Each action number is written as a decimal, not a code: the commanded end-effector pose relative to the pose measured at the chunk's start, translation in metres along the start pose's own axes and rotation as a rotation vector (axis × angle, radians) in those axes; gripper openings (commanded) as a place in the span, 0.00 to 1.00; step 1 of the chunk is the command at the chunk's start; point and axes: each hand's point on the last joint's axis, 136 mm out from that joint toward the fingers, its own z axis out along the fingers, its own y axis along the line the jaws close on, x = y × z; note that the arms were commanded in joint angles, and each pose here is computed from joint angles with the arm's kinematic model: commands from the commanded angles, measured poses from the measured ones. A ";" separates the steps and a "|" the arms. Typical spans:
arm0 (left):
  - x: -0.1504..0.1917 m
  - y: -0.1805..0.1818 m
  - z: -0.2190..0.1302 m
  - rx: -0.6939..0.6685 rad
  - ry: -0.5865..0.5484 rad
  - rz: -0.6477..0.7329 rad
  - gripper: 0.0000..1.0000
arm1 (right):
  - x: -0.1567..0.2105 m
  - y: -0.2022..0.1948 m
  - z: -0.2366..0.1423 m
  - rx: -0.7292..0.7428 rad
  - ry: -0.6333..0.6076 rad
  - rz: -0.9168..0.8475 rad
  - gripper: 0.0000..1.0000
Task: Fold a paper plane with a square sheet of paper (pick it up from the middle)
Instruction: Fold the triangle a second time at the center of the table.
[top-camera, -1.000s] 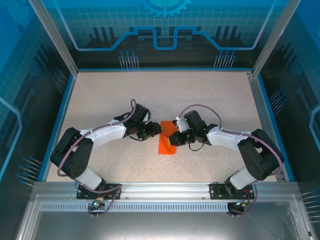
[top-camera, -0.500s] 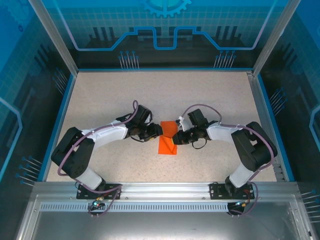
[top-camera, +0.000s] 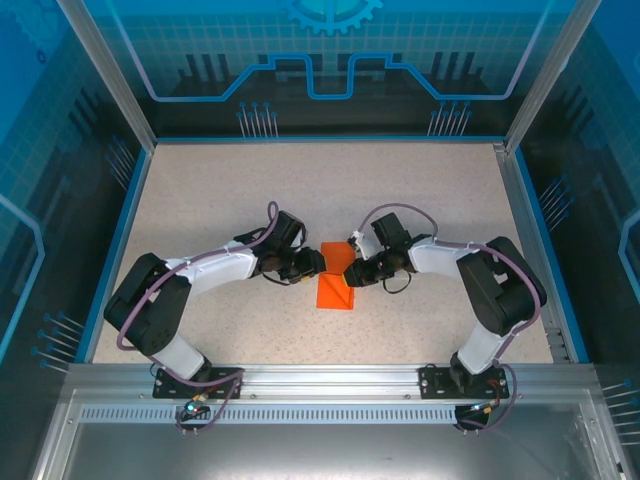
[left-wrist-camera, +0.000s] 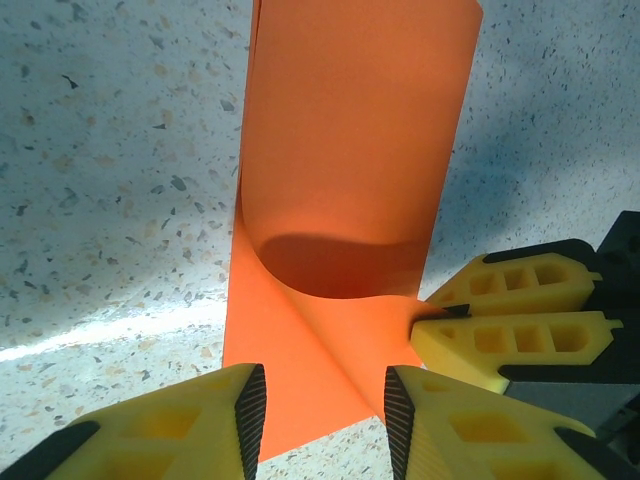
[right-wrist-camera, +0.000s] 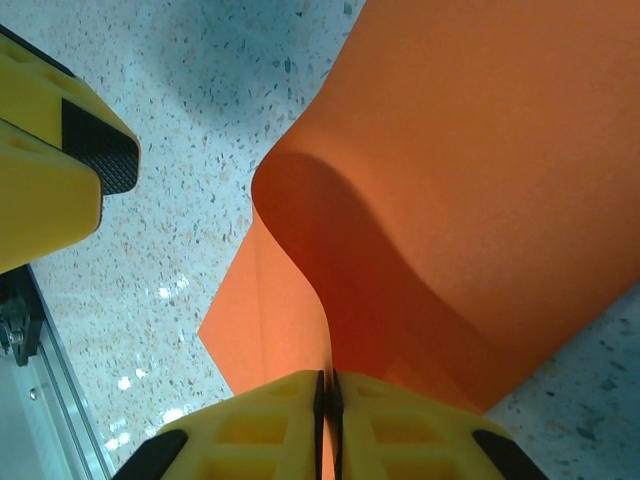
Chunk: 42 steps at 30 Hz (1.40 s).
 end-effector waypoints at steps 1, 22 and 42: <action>0.000 -0.007 0.002 0.009 0.008 0.034 0.39 | -0.006 -0.009 0.000 0.019 0.008 -0.012 0.13; 0.000 -0.008 0.006 0.007 0.023 0.035 0.39 | -0.010 -0.022 0.002 0.081 0.007 -0.007 0.14; 0.001 -0.014 0.011 0.018 0.039 0.044 0.38 | -0.004 -0.034 0.007 0.127 0.046 -0.004 0.14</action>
